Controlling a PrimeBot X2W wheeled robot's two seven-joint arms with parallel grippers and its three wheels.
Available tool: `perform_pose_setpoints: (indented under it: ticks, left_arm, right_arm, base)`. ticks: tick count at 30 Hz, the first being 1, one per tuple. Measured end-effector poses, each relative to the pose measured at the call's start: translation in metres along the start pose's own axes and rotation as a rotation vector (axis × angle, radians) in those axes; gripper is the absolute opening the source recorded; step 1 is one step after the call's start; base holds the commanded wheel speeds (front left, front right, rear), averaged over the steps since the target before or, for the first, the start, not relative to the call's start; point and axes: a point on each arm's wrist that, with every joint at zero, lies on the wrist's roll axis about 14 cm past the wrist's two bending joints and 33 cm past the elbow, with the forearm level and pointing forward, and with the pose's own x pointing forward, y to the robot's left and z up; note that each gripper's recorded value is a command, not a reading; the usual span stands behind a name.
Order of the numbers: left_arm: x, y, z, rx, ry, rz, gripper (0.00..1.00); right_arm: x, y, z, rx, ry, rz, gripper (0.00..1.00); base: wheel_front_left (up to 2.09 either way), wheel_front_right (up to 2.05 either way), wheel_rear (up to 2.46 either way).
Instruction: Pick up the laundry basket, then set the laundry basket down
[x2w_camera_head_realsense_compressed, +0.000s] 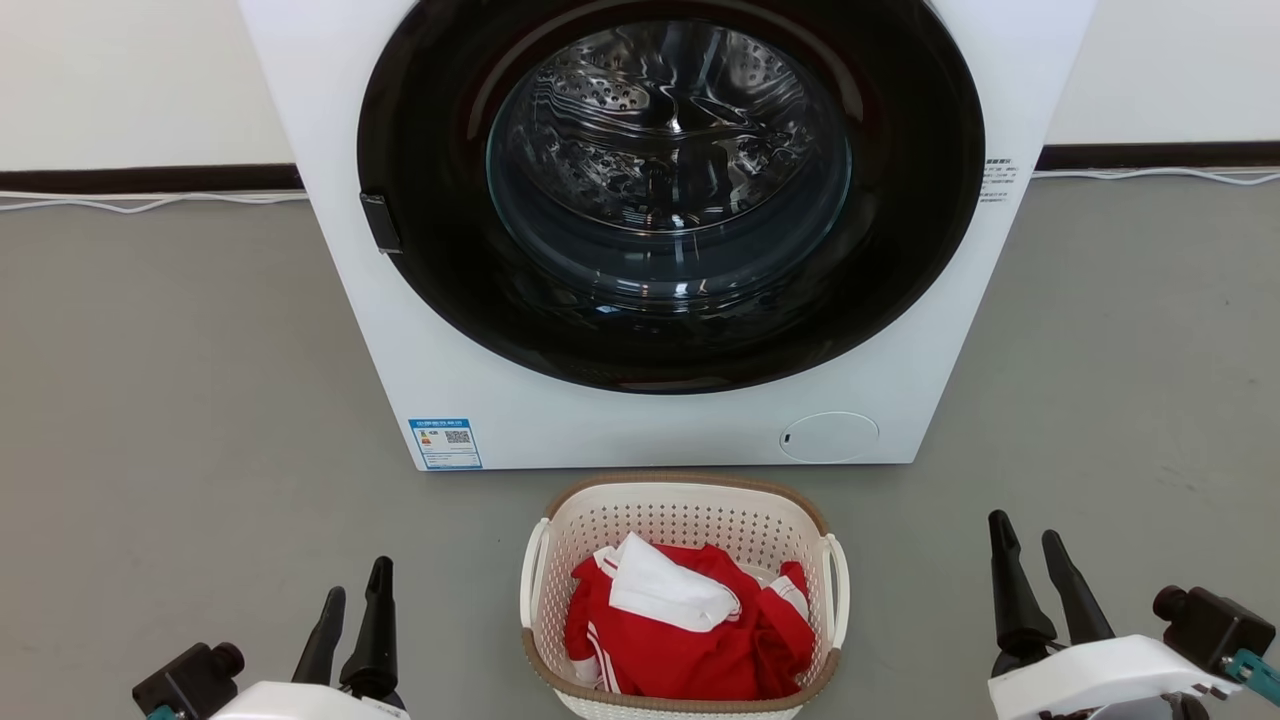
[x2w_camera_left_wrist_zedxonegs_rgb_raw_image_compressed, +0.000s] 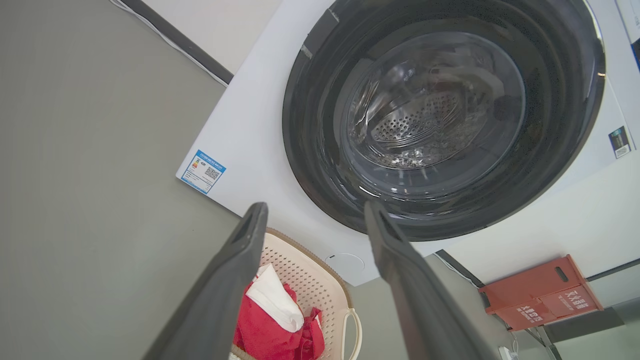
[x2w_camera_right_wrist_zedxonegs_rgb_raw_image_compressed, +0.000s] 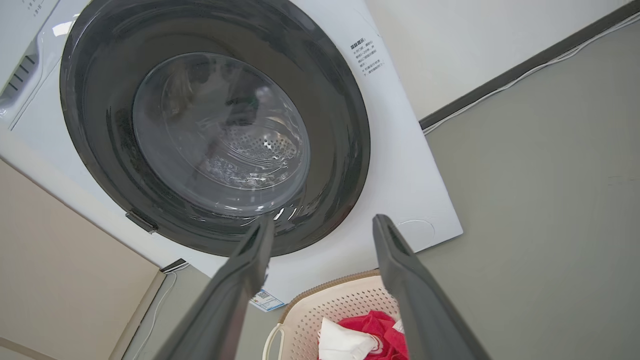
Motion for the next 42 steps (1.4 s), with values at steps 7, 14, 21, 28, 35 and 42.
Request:
perform_pose_setpoints:
  ticks: [7,14,21,28,35,42]
  left_arm:
    - [0.000,-0.002,0.002,0.076,-0.011,-0.013,1.00]
    - [0.001,-0.005,0.003,0.154,-0.020,-0.027,1.00]
    - [0.002,-0.010,0.006,0.229,-0.039,-0.046,1.00]
    - [0.002,-0.013,0.008,0.302,-0.052,-0.061,1.00]
    - [0.001,-0.016,0.010,0.372,-0.068,-0.073,1.00]
    - [0.002,-0.020,0.010,0.442,-0.081,-0.095,1.00]
  right_arm:
    - [0.000,0.001,0.001,-0.078,-0.009,0.008,1.00]
    - [-0.001,0.000,0.001,-0.151,-0.017,0.012,1.00]
    - [-0.001,0.002,0.002,-0.238,-0.024,0.024,1.00]
    - [-0.001,0.005,0.003,-0.325,-0.035,0.042,1.00]
    - [-0.001,0.008,0.004,-0.404,-0.043,0.057,1.00]
    - [-0.002,0.007,0.006,-0.456,-0.059,0.061,1.00]
  base:
    - [0.00,0.00,0.00]
    - [0.00,0.00,0.00]
    - [0.00,0.00,0.00]
    - [0.00,0.00,0.00]
    - [0.00,0.00,0.00]
    - [0.00,0.00,0.00]
